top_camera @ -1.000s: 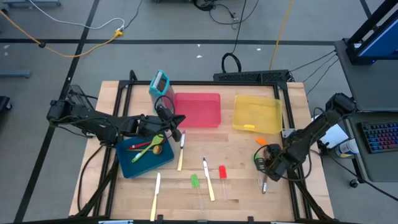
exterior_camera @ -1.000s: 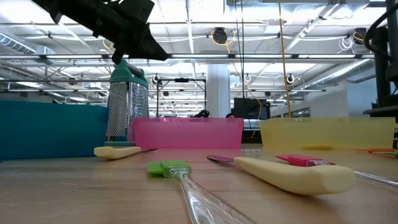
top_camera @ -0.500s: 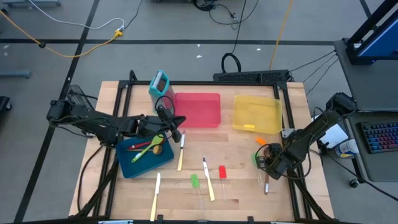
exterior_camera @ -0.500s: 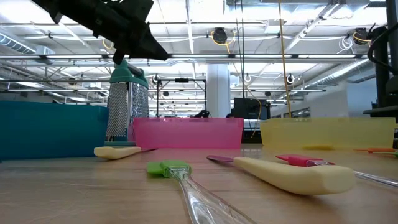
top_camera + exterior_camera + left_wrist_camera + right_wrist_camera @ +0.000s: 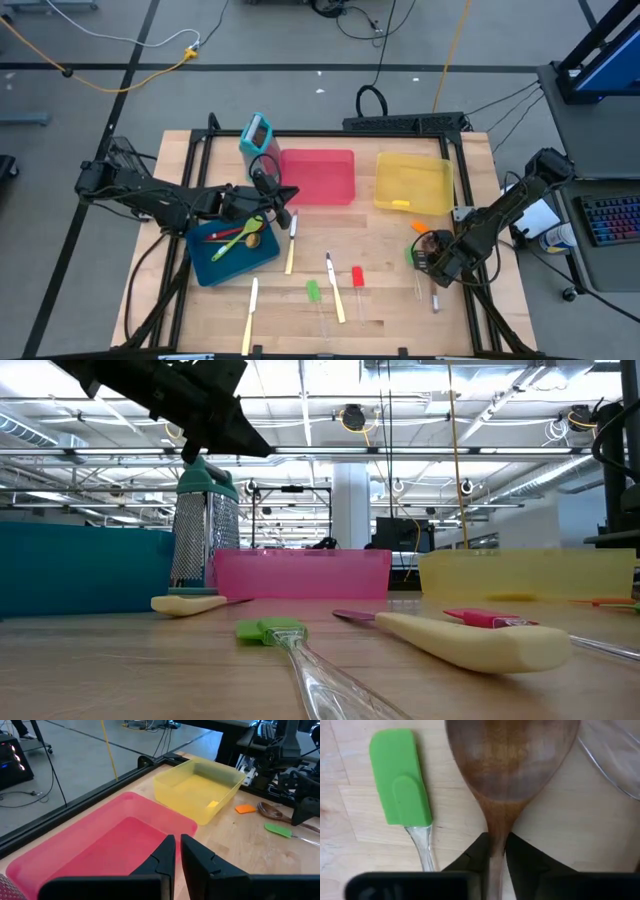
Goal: Pick & Place Kitchen Items
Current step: Put the wooden spoon into the blue bin
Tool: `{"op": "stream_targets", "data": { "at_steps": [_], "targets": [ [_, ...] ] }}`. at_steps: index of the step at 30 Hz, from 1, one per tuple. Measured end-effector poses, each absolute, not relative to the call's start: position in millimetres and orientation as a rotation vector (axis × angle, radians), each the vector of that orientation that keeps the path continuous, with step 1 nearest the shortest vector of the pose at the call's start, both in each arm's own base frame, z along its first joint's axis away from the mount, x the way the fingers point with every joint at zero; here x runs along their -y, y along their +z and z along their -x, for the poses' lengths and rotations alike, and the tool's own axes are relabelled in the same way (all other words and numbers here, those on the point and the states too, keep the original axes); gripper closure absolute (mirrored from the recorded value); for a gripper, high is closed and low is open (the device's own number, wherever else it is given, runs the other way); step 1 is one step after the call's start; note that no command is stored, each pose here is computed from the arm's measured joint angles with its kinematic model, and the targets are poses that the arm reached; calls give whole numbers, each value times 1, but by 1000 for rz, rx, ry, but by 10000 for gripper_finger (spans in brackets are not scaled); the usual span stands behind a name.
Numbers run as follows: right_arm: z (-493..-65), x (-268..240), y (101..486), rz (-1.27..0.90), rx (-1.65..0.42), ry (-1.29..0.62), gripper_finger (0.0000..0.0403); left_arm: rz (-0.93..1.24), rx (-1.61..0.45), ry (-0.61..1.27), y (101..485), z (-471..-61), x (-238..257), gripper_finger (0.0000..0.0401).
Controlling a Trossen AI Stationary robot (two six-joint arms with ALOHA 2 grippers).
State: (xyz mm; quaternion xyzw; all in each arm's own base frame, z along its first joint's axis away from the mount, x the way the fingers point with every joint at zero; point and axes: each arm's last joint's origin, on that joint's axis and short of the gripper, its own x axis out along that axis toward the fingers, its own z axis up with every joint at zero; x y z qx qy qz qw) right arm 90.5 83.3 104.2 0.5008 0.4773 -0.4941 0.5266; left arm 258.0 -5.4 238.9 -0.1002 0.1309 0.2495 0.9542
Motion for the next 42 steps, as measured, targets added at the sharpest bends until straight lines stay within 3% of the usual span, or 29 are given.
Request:
{"op": "stream_targets", "data": {
  "at_steps": [10,25,35,42],
  "targets": [
    [-90,-81,106,-1135,-1115,-1144,375,204,-265,507,239,-258,5,370],
    [-98,-78,109,-995,-896,-1025,370,220,-260,509,239,-258,5,370],
    [-107,-73,127,-785,-545,-799,370,274,-248,511,238,-259,7,370],
    [-117,-74,145,-651,-422,-653,375,293,-268,476,229,-265,19,370]
  ]
}}
